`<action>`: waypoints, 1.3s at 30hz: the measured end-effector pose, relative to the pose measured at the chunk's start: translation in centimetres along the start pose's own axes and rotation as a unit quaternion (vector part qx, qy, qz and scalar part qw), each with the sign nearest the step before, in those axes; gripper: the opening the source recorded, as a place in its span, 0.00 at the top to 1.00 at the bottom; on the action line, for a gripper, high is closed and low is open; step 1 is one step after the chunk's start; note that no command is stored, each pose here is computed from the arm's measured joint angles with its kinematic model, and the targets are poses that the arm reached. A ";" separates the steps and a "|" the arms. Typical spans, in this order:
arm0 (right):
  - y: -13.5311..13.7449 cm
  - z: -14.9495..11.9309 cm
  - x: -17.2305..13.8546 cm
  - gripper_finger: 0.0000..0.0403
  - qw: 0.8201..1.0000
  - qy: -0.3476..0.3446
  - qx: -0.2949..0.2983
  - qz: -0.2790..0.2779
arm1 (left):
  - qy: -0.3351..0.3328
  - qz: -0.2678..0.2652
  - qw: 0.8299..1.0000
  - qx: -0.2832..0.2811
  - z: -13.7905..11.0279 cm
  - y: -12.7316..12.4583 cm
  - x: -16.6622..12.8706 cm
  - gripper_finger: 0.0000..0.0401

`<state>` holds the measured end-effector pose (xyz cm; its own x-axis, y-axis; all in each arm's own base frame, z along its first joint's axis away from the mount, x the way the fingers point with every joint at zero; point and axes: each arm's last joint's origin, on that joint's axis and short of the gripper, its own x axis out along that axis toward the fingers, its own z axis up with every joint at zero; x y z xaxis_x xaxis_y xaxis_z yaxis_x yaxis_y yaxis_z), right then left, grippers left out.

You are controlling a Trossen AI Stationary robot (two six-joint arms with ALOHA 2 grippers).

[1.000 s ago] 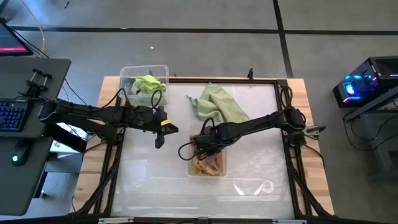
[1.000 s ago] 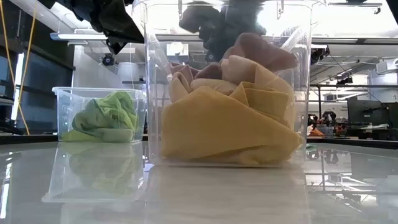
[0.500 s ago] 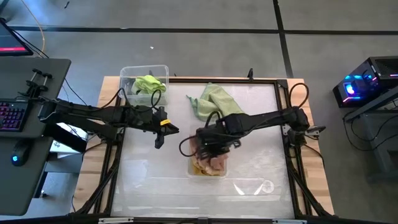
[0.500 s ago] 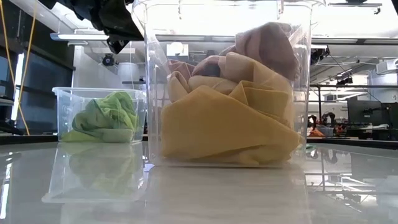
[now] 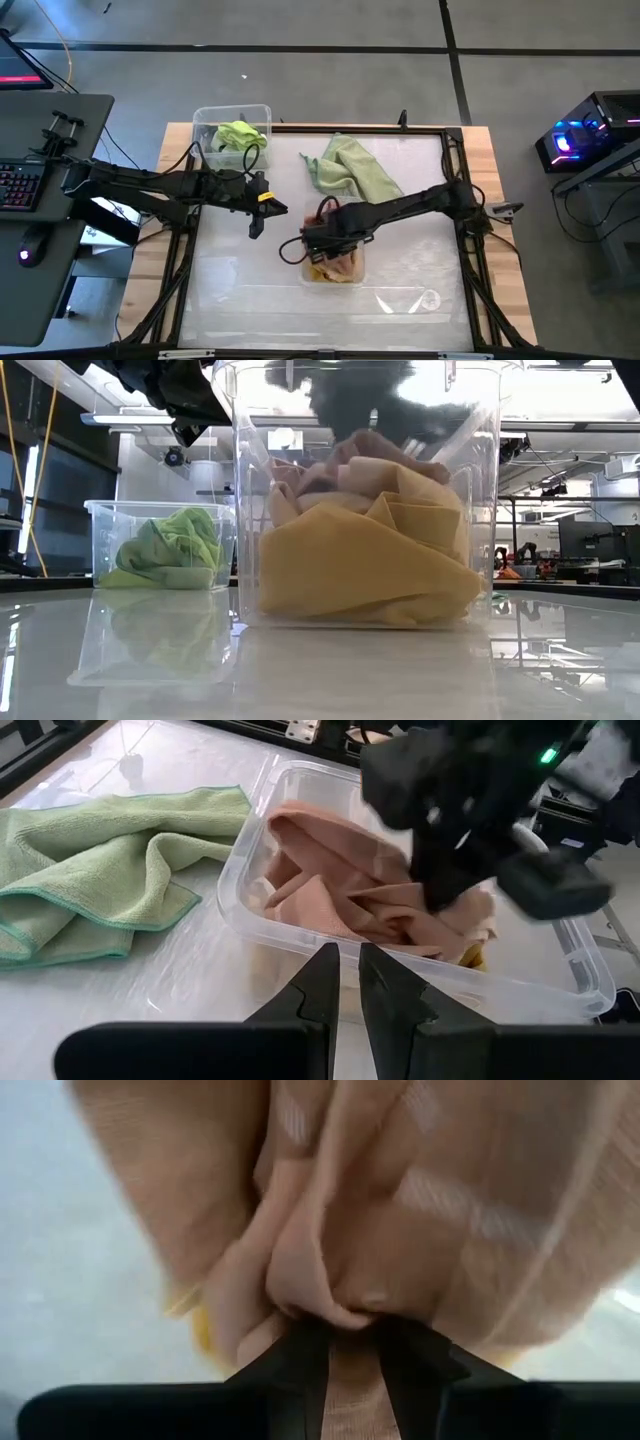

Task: Sort towels by color in basket
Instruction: Put the orange towel into the bottom transparent bin, then put the dark green towel into the top transparent bin

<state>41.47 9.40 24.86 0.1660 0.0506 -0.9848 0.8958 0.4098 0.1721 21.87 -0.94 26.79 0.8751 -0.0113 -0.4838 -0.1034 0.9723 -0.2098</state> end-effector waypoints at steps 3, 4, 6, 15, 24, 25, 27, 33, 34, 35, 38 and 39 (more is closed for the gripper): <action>0.1 0.3 1.7 0.80 0.999 -0.011 -0.020 -0.027 | 0.001 0.000 1.000 0.000 0.0 0.0 0.0 0.92; 0.2 0.4 2.2 0.80 0.999 -0.011 -0.033 -0.033 | 0.001 0.000 1.000 0.000 0.0 0.0 0.0 0.92; 0.2 0.4 2.5 0.80 0.998 -0.005 -0.055 -0.038 | 0.002 0.000 1.000 0.000 0.0 0.0 0.0 0.92; 0.4 -1.3 -6.3 0.80 0.985 -0.097 -0.142 0.035 | 0.006 0.001 1.000 -0.001 -0.1 0.0 0.0 0.92; -6.4 0.4 -16.6 0.79 0.948 -0.294 -0.116 -0.041 | 0.001 0.018 1.000 0.000 -0.1 0.1 0.0 0.92; -7.1 1.5 -17.0 0.79 0.947 -0.296 -0.114 -0.048 | 0.000 0.022 1.000 0.000 -0.1 0.2 0.0 0.92; -8.5 4.1 -17.5 0.78 0.946 -0.295 -0.125 -0.057 | -0.004 0.035 0.999 0.000 0.0 0.2 0.0 0.92; -12.5 13.3 -14.3 0.67 0.960 -0.227 -0.152 -0.065 | -0.015 0.070 0.997 0.004 0.2 0.7 0.0 0.92; -13.1 14.7 -13.0 0.64 0.964 -0.209 -0.156 -0.052 | -0.016 0.075 0.997 0.003 0.2 0.9 0.0 0.92; -13.7 16.1 -11.6 0.60 0.968 -0.191 -0.159 -0.036 | -0.018 0.081 0.997 0.000 0.3 1.1 0.0 0.92; -15.1 19.3 -8.2 0.50 0.972 -0.185 -0.145 0.026 | -0.022 0.095 0.995 -0.018 0.4 1.8 -0.1 0.92; -15.6 19.9 -7.1 0.48 0.973 -0.184 -0.138 0.029 | -0.024 0.100 0.994 -0.028 0.5 2.0 -0.1 0.92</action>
<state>34.51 -15.51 29.60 0.3943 -0.2275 -0.8904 0.7440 0.6478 0.1640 21.82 1.15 26.80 0.8556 0.1932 -0.4802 -0.3022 0.9397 -0.1604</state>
